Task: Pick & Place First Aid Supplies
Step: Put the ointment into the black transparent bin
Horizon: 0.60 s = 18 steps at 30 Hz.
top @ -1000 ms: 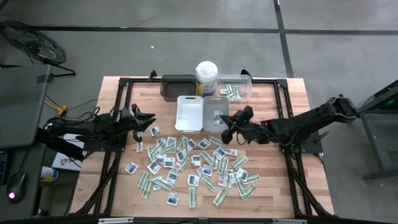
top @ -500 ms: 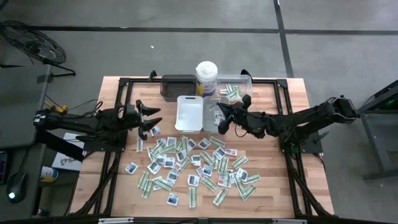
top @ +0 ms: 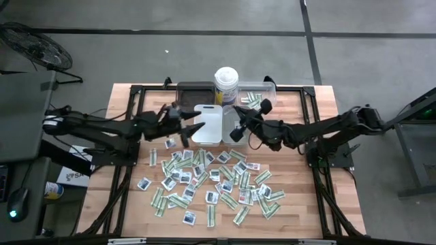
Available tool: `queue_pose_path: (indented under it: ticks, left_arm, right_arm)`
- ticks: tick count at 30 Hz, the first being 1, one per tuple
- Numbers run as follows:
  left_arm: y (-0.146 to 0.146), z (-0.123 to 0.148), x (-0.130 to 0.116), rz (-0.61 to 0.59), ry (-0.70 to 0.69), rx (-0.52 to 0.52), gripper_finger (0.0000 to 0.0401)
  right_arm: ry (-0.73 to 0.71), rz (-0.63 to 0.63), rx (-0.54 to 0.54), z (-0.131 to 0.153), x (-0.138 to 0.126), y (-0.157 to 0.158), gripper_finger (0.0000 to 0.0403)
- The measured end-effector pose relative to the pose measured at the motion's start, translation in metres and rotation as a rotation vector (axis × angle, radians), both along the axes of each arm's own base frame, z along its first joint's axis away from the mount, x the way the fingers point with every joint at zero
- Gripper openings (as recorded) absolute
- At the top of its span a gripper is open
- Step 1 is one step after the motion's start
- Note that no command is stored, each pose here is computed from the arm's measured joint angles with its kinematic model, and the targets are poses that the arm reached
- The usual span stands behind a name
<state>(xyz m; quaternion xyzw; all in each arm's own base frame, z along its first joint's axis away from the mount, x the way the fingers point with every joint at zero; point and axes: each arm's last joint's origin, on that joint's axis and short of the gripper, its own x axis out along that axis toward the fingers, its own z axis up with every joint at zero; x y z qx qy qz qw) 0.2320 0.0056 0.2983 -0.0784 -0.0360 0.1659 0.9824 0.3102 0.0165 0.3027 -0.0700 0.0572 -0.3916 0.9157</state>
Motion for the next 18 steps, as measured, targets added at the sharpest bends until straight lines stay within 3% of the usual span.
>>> queue_pose_path:
  ticks: [8,18]
  left_arm:
    - [0.007,0.009,0.043,-0.027,0.032,0.016,0.0229]
    - [0.01,0.019,0.077,-0.009,0.035,0.016,0.0228]
  right_arm:
    - [0.017,-0.021,-0.025,0.004,0.003,0.006,0.0]
    - [0.041,0.016,-0.04,0.003,0.004,0.008,0.0]
